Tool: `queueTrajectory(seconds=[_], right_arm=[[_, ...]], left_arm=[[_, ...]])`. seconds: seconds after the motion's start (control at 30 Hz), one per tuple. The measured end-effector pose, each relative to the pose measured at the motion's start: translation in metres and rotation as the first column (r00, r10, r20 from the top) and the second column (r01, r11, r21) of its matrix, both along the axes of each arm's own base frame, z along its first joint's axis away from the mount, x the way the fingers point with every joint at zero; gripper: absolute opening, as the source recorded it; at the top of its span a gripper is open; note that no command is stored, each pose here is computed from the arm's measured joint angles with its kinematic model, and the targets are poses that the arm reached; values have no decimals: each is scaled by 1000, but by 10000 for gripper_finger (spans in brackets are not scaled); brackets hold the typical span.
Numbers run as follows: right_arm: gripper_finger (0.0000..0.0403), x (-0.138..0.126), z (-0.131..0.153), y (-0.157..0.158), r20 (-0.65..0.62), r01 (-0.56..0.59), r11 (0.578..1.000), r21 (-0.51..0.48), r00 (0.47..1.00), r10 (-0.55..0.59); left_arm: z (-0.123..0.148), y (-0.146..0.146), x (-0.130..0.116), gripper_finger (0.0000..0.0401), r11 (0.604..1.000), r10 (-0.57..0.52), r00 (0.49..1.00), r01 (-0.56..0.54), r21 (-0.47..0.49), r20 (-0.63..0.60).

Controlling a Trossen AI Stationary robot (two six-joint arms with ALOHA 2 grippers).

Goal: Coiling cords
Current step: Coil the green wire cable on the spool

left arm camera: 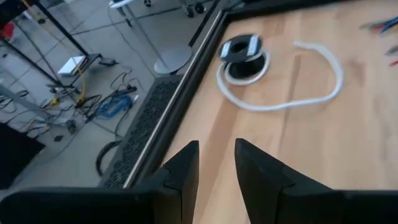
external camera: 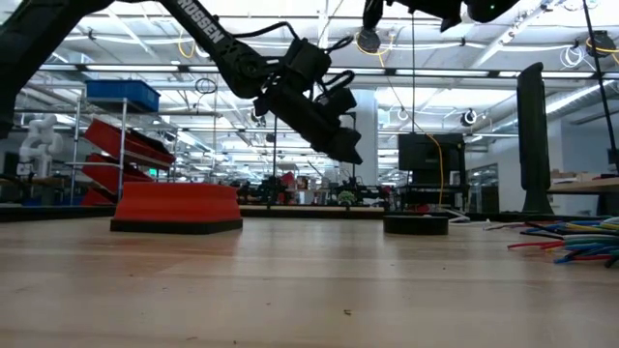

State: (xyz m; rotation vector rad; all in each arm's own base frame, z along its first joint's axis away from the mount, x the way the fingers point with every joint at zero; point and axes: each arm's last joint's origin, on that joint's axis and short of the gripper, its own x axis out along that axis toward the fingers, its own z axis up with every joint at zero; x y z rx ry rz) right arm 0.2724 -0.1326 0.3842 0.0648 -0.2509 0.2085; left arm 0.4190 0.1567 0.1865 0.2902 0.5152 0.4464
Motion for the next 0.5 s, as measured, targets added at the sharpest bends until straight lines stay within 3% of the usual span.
queueTrajectory(seconds=[0.3, 0.5], right_arm=[[0, 6, -1, 13, -10, -56, 998, -3, 998, 55], [0, 4, -7, 7, -68, -9, 999, -33, 998, 6]], left_arm=[[-9, 28, -17, 112, 997, 72, 991, -76, -26, -110], [-17, 35, -26, 112, 998, 33, 976, -43, -39, -214]])
